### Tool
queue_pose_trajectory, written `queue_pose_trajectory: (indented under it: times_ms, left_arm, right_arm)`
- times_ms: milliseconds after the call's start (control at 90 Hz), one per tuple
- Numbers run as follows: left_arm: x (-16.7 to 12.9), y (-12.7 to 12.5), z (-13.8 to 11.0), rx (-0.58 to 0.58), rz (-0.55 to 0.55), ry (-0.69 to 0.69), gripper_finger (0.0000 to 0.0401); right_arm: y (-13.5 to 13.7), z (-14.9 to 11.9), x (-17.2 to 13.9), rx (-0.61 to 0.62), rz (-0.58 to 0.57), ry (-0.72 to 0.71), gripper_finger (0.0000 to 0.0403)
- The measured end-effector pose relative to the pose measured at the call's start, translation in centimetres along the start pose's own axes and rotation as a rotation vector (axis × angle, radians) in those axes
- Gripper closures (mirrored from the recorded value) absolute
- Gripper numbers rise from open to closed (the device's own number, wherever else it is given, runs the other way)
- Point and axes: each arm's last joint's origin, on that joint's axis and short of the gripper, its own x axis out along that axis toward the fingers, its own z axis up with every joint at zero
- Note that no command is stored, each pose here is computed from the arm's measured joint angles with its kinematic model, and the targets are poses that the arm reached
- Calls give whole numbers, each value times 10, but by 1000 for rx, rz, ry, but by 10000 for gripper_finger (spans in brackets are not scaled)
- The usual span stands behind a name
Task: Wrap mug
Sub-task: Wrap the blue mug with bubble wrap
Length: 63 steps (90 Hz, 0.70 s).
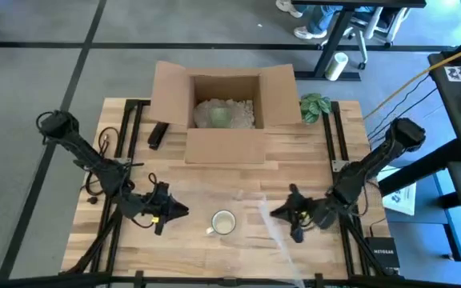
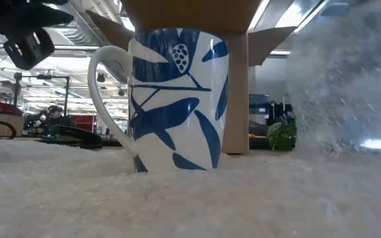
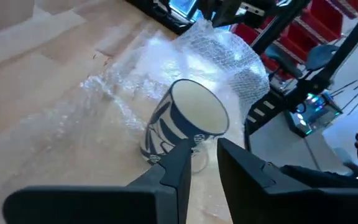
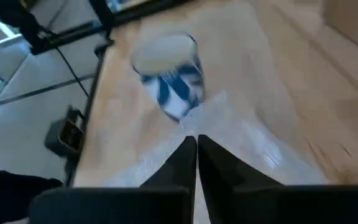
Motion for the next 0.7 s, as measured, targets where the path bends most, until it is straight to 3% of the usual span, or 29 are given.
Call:
queue_pose_trajectory:
  times_ms: [433, 556, 700]
  left_arm:
    - [-1, -2, -6, 77, -9, 22, 340]
    - [-3, -4, -9, 113, -17, 33, 340]
    - [-7, -6, -13, 149, -33, 58, 340]
  right_arm:
    - [1, 81, 124, -39, 85, -6, 403]
    - [-3, 107, 149, -26, 67, -55, 403]
    - [-17, 118, 174, 31, 16, -42, 403]
